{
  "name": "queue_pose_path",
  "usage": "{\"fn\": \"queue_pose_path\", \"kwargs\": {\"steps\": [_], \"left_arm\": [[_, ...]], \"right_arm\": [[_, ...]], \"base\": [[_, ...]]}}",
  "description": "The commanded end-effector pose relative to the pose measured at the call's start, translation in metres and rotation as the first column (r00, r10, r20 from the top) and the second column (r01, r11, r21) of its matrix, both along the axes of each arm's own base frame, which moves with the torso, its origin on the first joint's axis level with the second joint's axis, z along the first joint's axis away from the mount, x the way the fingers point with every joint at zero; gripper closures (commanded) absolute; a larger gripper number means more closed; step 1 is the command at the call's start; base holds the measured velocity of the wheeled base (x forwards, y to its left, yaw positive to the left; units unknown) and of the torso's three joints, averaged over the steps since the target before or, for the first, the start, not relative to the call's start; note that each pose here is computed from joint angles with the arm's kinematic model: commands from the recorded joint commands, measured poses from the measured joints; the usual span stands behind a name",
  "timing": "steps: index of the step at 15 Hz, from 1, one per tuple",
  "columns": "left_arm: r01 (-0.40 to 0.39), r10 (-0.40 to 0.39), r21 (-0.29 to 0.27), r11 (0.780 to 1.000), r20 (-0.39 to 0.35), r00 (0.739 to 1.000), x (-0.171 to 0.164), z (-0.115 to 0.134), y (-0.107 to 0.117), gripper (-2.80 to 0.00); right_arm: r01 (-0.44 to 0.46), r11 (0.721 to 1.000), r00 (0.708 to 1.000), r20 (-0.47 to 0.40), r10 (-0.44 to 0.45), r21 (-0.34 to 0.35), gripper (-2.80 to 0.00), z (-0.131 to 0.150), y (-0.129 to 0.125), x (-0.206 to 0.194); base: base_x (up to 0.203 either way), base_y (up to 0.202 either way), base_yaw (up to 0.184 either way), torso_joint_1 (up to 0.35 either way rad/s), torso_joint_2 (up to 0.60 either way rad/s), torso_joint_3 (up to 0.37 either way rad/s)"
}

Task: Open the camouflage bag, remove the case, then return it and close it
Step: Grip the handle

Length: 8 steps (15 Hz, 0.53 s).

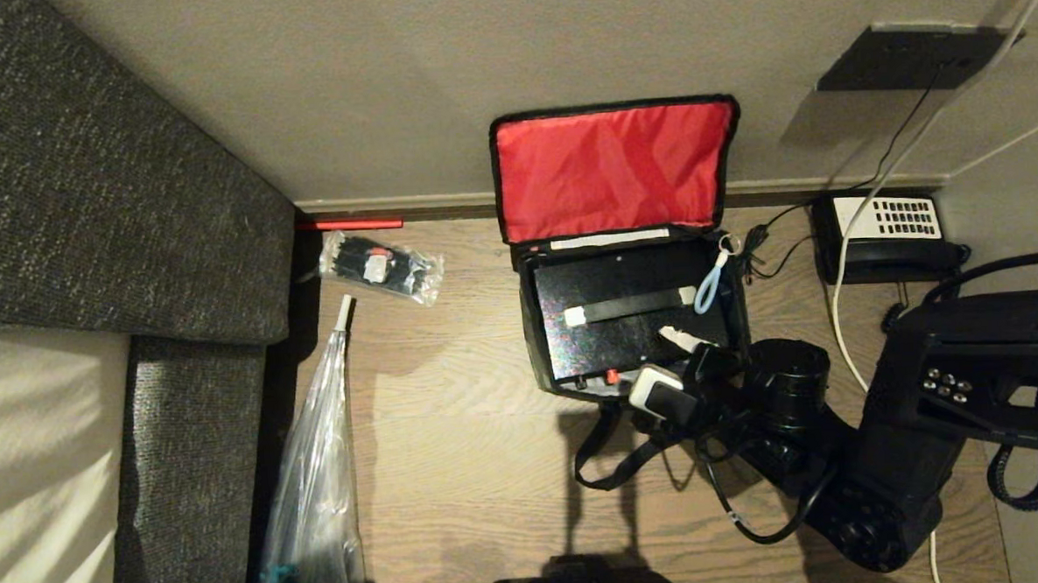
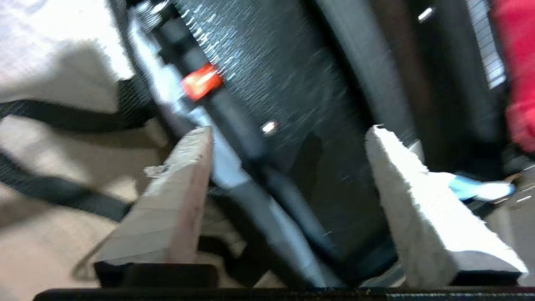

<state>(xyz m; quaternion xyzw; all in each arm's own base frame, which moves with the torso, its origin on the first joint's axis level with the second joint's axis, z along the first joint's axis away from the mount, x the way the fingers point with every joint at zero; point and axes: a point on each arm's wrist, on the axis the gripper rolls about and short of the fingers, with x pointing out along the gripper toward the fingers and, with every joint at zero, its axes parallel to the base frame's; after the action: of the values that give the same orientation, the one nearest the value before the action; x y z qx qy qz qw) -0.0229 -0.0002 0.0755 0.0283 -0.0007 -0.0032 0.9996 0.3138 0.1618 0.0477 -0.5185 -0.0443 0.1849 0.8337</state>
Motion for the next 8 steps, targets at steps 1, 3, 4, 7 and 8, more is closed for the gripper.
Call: {"fn": "queue_pose_path", "kwargs": {"steps": [1, 3, 4, 7, 8], "left_arm": [[0.000, 0.000, 0.000, 1.000, -0.003, 1.000, 0.000, 0.000, 0.000, 0.00], [0.000, 0.000, 0.000, 1.000, -0.003, 1.000, 0.000, 0.000, 0.000, 0.00], [0.000, 0.000, 0.000, 1.000, -0.003, 1.000, 0.000, 0.000, 0.000, 0.00], [0.000, 0.000, 0.000, 1.000, -0.003, 1.000, 0.000, 0.000, 0.000, 0.00], [0.000, 0.000, 0.000, 1.000, -0.003, 1.000, 0.000, 0.000, 0.000, 0.00]], "right_arm": [[0.021, 0.998, 0.996, 0.093, -0.015, -0.063, -2.80, 0.014, -0.005, 0.006], [0.052, 0.987, 0.983, 0.182, -0.023, -0.155, -2.80, 0.023, -0.011, 0.015], [0.053, 0.985, 0.982, 0.190, -0.021, -0.165, -2.80, 0.022, -0.010, 0.017], [0.062, 0.981, 0.977, 0.212, -0.023, -0.182, -2.80, 0.020, -0.006, 0.026], [0.070, 0.981, 0.974, 0.227, -0.027, -0.180, -2.80, 0.021, -0.004, 0.031]], "base": [[0.000, 0.000, 0.000, 0.000, 0.00, 0.000], [0.000, 0.000, 0.000, 0.000, 0.00, 0.000], [0.000, 0.000, 0.000, 0.000, 0.00, 0.000], [0.000, 0.000, 0.000, 0.000, 0.00, 0.000], [0.000, 0.000, 0.000, 0.000, 0.00, 0.000]]}}
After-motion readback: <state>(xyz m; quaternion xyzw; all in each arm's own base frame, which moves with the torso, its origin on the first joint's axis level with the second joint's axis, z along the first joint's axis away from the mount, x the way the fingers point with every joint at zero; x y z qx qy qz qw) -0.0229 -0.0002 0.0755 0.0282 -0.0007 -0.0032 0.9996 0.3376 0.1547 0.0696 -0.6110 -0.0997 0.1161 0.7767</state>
